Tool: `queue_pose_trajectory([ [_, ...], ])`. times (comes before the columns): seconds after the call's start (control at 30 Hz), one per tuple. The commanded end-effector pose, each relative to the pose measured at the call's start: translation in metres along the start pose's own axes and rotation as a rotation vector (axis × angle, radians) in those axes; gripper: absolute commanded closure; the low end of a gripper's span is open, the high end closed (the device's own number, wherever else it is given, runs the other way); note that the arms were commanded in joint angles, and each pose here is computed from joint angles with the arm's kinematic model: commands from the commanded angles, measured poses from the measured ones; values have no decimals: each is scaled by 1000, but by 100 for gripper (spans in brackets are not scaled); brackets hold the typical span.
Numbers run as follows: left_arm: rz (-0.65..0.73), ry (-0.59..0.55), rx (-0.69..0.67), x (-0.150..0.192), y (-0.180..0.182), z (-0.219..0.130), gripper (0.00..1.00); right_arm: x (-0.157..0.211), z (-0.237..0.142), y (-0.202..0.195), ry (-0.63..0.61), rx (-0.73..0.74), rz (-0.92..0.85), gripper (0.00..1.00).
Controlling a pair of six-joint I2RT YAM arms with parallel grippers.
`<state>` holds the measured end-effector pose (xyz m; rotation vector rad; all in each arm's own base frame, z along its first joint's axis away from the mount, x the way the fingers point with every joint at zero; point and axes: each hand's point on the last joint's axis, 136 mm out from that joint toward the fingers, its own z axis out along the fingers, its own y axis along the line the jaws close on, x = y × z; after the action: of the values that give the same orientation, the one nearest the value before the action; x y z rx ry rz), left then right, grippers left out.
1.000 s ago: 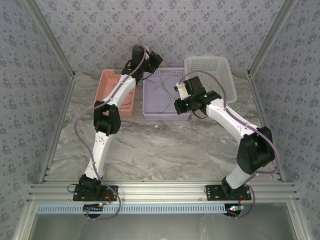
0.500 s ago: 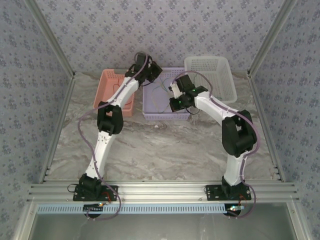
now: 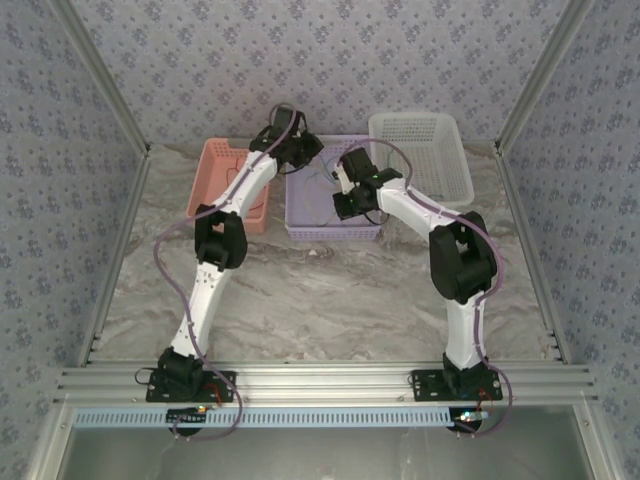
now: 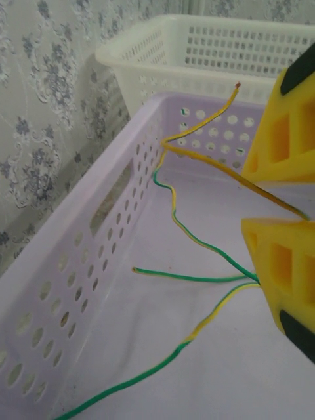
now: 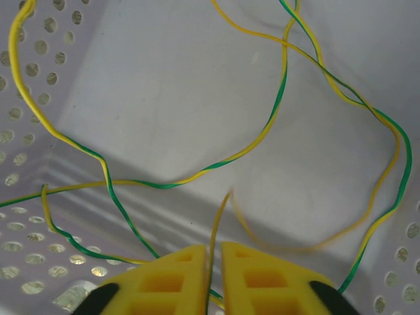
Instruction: Untangle the cables
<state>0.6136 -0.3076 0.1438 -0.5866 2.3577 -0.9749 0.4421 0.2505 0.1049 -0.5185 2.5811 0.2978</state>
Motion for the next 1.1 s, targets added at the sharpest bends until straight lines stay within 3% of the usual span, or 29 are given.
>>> queue_pose_trajectory([
  [0.0, 33, 5, -28, 2, -6, -15, 71, -6, -4, -1, -2, 41, -8, 77],
  [0.13, 60, -19, -72, -3, -9, -35, 47, -9, -9, -4, -7, 63, -9, 70],
  [0.17, 67, -25, -86, -4, -9, -41, 45, -11, -14, -3, -11, 66, -9, 70],
  [0.43, 175, -164, -168, -22, -29, -107, 43, -36, -77, -6, -198, 99, 39, 63],
  [0.57, 200, -305, -63, -32, -47, -158, 42, -42, -120, -19, -330, 106, 104, 61],
  [0.83, 257, -406, -58, -7, -15, -271, 40, -20, -209, -33, -567, 75, 183, 56],
  [0.93, 258, -386, -99, 16, 20, -311, 35, 10, -238, -34, -617, 36, 196, 46],
  [1.0, 273, -353, -134, 37, 44, -336, 25, 31, -255, -34, -615, 1, 196, 35],
  [1.03, 282, -337, -159, 49, 58, -348, 20, 43, -261, -36, -605, -7, 212, 7],
  [1.07, 289, -319, -180, 61, 72, -359, 9, 56, -268, -40, -591, -3, 239, 1],
])
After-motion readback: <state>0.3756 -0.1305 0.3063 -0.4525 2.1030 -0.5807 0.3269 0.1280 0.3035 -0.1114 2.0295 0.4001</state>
